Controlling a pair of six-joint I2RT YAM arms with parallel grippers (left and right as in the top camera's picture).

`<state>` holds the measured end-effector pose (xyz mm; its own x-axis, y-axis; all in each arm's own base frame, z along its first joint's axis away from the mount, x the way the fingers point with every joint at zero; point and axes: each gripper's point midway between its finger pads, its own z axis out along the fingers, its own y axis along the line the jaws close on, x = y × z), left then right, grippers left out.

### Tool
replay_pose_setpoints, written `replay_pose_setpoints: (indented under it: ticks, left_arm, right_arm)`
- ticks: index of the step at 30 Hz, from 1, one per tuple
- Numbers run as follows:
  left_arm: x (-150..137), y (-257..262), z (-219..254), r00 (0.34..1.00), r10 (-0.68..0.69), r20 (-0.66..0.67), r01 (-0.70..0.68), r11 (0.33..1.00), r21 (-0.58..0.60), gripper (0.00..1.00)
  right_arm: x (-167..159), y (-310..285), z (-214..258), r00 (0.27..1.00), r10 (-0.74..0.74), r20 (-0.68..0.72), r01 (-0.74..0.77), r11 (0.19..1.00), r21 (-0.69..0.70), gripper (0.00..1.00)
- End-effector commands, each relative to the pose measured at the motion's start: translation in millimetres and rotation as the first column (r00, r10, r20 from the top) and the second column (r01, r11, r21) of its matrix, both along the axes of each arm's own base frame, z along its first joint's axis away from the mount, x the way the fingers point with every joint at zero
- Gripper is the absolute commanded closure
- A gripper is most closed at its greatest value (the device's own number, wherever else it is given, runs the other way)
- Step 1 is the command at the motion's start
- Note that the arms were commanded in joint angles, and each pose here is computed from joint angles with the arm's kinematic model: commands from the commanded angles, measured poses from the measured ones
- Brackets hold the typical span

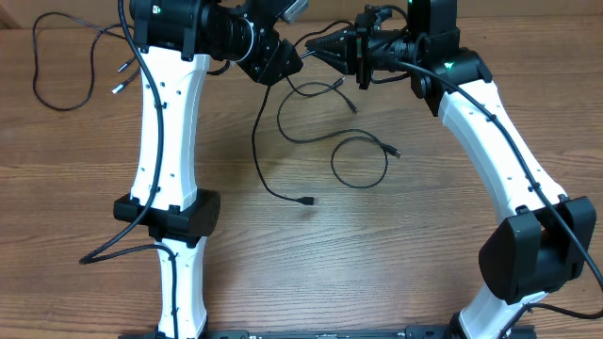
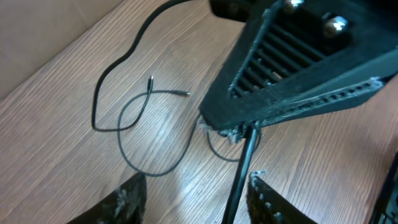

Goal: Untangle cables

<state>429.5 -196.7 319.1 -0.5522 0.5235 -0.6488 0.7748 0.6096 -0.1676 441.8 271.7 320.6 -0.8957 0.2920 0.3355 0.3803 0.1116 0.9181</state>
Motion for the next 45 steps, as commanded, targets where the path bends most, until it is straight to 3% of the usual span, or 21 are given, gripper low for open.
replay_pose_setpoints:
  ticks: [1,5,7,12,14,18,19,20,21,22,29,39,41,44,45]
  left_arm:
    - [-6.3,-15.2,1.5,0.995,-0.099,0.017,0.099,0.994,-0.043,0.5]
    - [-8.0,-18.6,1.6,0.994,-0.109,0.019,0.109,0.993,-0.042,0.73]
    - [-7.7,-17.8,0.8,0.994,-0.106,0.019,0.106,0.994,-0.037,0.93]
    - [-7.8,-17.9,1.0,0.996,-0.089,0.004,0.089,0.995,-0.045,0.96]
    - [-8.1,-18.3,1.2,0.998,-0.066,-0.019,0.065,0.996,-0.058,0.96]
    - [-7.8,-17.9,1.0,0.998,-0.05,-0.031,0.048,0.997,-0.062,0.96]
    - [-7.4,-17.2,0.8,0.998,-0.044,-0.034,0.042,0.997,-0.061,0.96]
    - [-7.1,-16.7,0.4,0.999,-0.037,-0.038,0.034,0.998,-0.06,0.96]
    - [-6.8,-16.2,0.2,0.999,-0.033,-0.04,0.03,0.998,-0.059,0.96]
    - [-6.9,-16.3,0.3,0.999,-0.032,-0.041,0.03,0.998,-0.06,0.96]
    - [-9.8,-20.7,3.2,0.997,-0.062,-0.037,0.059,0.995,-0.084,0.96]
    - [-22.3,-36.9,16.3,0.982,-0.19,0.006,0.188,0.966,-0.176,0.96]
    - [-25.6,-40.7,20.0,0.974,-0.223,0.023,0.223,0.955,-0.197,0.96]
    - [-31.0,-46.3,26.3,0.961,-0.272,0.051,0.276,0.932,-0.234,0.96]
    - [-34.3,-49.5,30.5,0.952,-0.298,0.067,0.305,0.917,-0.257,0.96]
  right_arm:
    - [-5.3,2.6,5.7,1.0,0.022,0.003,-0.022,1.0,0.014,0.96]
    - [-6.1,3.4,5.8,1.0,0.026,0.003,-0.026,1.0,0.015,0.96]
    - [-6.1,3.4,5.8,1.0,0.026,0.003,-0.026,1.0,0.015,0.96]
    - [-1.9,2.0,4.2,0.998,0.014,0.063,-0.013,1.0,-0.01,0.94]
    - [8.4,-4.8,0.4,0.985,-0.013,0.173,0.024,0.998,-0.062,0.82]
    - [30.0,-24.2,-11.6,0.936,-0.057,0.347,0.125,0.976,-0.178,0.89]
    - [35.7,-31.6,-15.9,0.924,-0.068,0.376,0.156,0.965,-0.21,0.85]
    - [40.6,-38.8,-19.6,0.915,-0.078,0.397,0.184,0.954,-0.237,0.67]
    - [46.9,-49.7,-26.1,0.907,-0.096,0.409,0.222,0.936,-0.273,0.38]
    - [51.2,-58.7,-31.6,0.906,-0.115,0.408,0.252,0.92,-0.3,0.0]
    - [68.0,-115.6,-52.3,0.904,-0.231,0.361,0.37,0.846,-0.385,0.0]
    - [61.0,-107.7,-40.9,0.914,-0.179,0.364,0.302,0.898,-0.319,0.0]
    - [58.9,-102.4,-37.7,0.915,-0.162,0.37,0.284,0.909,-0.305,0.07]
    - [55.6,-95.2,-33.2,0.915,-0.138,0.379,0.257,0.924,-0.284,0.28]
    - [54.8,-93.6,-32.7,0.918,-0.138,0.372,0.253,0.926,-0.28,0.3]
